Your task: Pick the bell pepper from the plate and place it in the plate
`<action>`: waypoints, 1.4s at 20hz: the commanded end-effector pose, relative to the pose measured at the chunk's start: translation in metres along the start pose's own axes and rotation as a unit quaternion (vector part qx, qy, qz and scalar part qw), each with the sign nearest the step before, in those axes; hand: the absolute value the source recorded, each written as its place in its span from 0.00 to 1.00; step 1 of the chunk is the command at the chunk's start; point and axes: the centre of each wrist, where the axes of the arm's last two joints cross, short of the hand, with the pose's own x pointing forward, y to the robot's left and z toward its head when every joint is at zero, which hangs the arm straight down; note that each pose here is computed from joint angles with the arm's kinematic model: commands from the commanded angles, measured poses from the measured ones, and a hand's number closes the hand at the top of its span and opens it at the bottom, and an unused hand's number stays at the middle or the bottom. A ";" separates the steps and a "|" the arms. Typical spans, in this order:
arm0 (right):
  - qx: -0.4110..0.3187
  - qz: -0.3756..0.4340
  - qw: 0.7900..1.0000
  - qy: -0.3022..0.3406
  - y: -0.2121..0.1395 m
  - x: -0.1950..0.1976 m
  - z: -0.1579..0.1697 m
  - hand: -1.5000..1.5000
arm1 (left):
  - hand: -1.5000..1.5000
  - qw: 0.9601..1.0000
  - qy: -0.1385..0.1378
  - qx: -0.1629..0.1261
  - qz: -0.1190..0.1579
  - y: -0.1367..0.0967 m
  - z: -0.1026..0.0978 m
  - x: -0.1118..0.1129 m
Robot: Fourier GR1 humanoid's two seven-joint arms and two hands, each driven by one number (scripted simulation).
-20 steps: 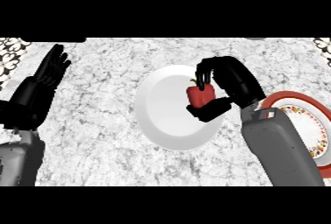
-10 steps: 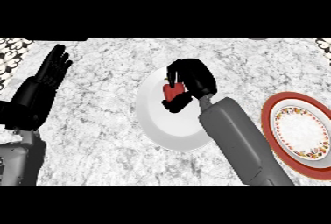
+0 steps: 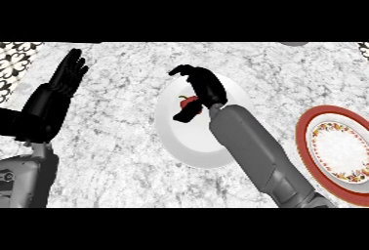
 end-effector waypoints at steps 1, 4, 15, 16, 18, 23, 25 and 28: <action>-0.026 -0.065 0.997 -0.025 0.005 0.006 -0.001 0.00 | 0.50 1.000 -0.003 0.004 0.001 -0.002 -0.005 -0.005; -0.075 -0.108 0.991 -0.037 -0.005 -0.006 -0.005 0.00 | 0.50 1.000 0.001 0.011 -0.004 -0.006 -0.003 0.000; -0.112 -0.263 0.958 -0.025 -0.064 -0.041 0.002 0.00 | 0.50 1.000 0.011 0.027 -0.009 0.008 0.012 0.000; -0.122 -0.253 0.959 -0.034 -0.077 -0.031 0.002 0.00 | 0.50 1.000 0.011 0.019 -0.010 0.000 0.010 -0.020; -0.144 -0.265 0.953 -0.033 -0.085 -0.065 0.014 0.00 | 0.50 1.000 0.008 0.029 -0.009 0.023 0.007 -0.012; -0.150 -0.277 0.949 -0.029 -0.127 -0.118 0.043 0.00 | 0.50 1.000 0.010 0.019 -0.007 0.018 0.017 0.000; -0.143 -0.280 0.948 -0.049 -0.157 -0.137 0.058 0.00 | 0.50 0.999 0.009 0.030 -0.010 0.029 -0.001 -0.002; -0.138 -0.267 0.953 -0.047 -0.164 -0.162 0.077 0.00 | 0.50 1.000 0.007 0.025 -0.011 0.009 0.006 -0.002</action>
